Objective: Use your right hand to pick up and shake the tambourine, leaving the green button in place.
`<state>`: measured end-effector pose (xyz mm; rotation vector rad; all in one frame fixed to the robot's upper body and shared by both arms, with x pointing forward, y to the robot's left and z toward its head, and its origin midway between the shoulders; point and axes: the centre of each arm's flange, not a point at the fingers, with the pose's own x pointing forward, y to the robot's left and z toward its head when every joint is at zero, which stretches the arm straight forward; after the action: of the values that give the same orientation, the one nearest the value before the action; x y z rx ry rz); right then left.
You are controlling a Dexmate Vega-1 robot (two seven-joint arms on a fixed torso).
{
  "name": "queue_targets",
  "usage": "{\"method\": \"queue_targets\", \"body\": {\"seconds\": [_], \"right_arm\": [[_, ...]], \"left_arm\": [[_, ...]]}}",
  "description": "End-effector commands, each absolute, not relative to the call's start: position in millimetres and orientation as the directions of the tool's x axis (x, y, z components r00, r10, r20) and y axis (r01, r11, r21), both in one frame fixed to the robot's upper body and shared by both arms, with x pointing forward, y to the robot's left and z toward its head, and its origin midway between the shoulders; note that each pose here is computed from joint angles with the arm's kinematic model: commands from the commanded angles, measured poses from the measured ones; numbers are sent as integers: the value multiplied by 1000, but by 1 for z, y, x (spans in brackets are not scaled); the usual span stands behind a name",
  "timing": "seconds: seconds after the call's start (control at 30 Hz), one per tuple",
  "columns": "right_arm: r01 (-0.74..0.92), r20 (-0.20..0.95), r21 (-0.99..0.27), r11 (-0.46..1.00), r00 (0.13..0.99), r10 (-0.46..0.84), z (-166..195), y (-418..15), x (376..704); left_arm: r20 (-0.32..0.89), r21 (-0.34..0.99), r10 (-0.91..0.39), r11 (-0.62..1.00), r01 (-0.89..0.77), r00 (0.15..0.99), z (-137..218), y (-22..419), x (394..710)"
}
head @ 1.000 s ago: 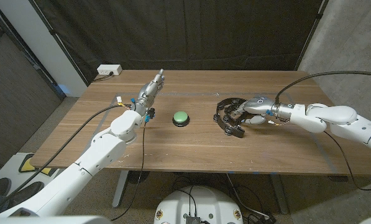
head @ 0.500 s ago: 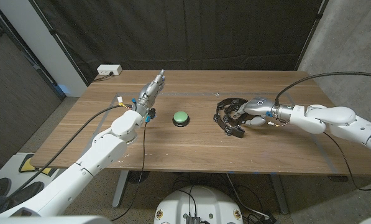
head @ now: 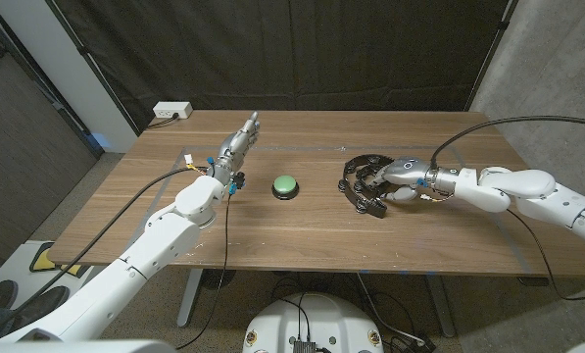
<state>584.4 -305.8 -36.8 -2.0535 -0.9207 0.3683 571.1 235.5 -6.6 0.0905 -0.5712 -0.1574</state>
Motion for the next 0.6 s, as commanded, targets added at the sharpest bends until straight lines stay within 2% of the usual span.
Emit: {"method": "queue_targets", "body": {"seconds": [0.03,0.6], "right_arm": [[460,54,-796,-393,701,711,-44,-308,590],[464,62,-795,-391,703,708,-44,-304,598]], "left_arm": [[522,128,-176,984,128,834,-9,236,572],[525,130,-181,983,132,832,-8,234,572]]}}
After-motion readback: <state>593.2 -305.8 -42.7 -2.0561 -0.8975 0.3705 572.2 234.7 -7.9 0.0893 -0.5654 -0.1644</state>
